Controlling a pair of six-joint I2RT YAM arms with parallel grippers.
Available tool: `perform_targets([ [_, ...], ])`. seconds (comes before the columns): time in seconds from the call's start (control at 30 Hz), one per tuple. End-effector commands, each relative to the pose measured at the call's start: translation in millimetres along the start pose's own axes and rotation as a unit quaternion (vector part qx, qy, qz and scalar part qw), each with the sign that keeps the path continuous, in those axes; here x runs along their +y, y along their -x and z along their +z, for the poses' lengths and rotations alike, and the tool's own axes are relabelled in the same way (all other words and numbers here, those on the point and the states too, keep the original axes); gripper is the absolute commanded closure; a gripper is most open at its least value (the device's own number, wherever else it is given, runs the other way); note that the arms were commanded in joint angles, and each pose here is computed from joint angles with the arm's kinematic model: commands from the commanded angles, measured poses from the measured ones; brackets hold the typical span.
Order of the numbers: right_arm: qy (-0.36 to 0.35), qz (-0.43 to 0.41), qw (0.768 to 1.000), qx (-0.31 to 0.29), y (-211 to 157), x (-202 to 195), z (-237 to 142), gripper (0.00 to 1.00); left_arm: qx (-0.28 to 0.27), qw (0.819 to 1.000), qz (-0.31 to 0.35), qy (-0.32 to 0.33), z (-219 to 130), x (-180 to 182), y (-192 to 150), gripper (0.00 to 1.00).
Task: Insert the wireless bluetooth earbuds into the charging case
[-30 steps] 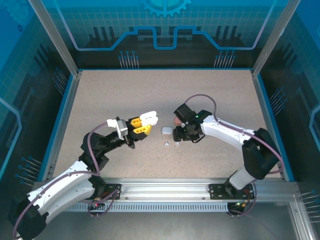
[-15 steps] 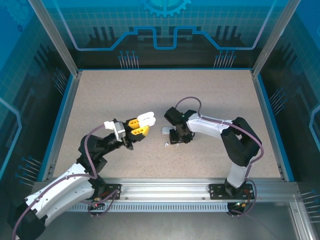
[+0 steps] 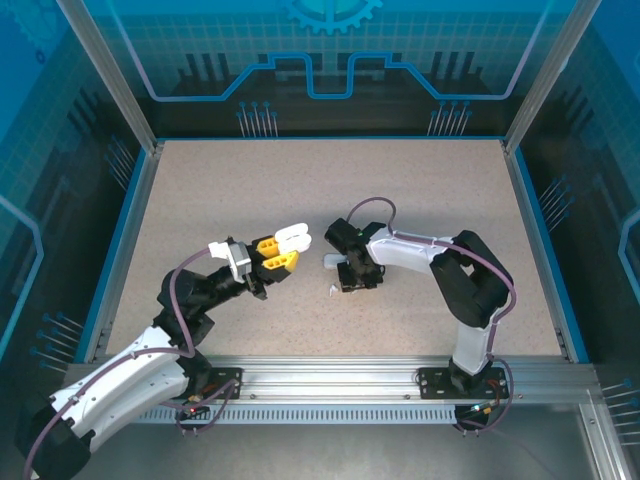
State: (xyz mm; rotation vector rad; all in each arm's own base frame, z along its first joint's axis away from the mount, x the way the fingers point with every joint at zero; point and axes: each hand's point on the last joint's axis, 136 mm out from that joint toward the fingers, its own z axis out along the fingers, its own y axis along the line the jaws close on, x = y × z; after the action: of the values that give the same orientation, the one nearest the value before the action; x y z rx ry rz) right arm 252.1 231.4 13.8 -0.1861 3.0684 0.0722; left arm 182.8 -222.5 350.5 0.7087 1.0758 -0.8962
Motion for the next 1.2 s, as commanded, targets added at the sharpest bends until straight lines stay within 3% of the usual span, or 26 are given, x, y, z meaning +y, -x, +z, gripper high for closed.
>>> perform_targets([
  [0.0,-0.008,-0.002,1.000,0.002,1,3,4,0.64,-0.007,1.000,0.016,0.008,-2,1,3,0.91],
  [0.77,0.001,-0.049,0.998,-0.030,7,4,-9,0.74,0.008,1.000,0.004,0.014,1,4,-2,0.91],
  [1.17,-0.025,-0.130,0.984,-0.122,16,-17,-58,0.76,0.042,0.997,-0.058,0.031,-3,9,-29,0.91],
])
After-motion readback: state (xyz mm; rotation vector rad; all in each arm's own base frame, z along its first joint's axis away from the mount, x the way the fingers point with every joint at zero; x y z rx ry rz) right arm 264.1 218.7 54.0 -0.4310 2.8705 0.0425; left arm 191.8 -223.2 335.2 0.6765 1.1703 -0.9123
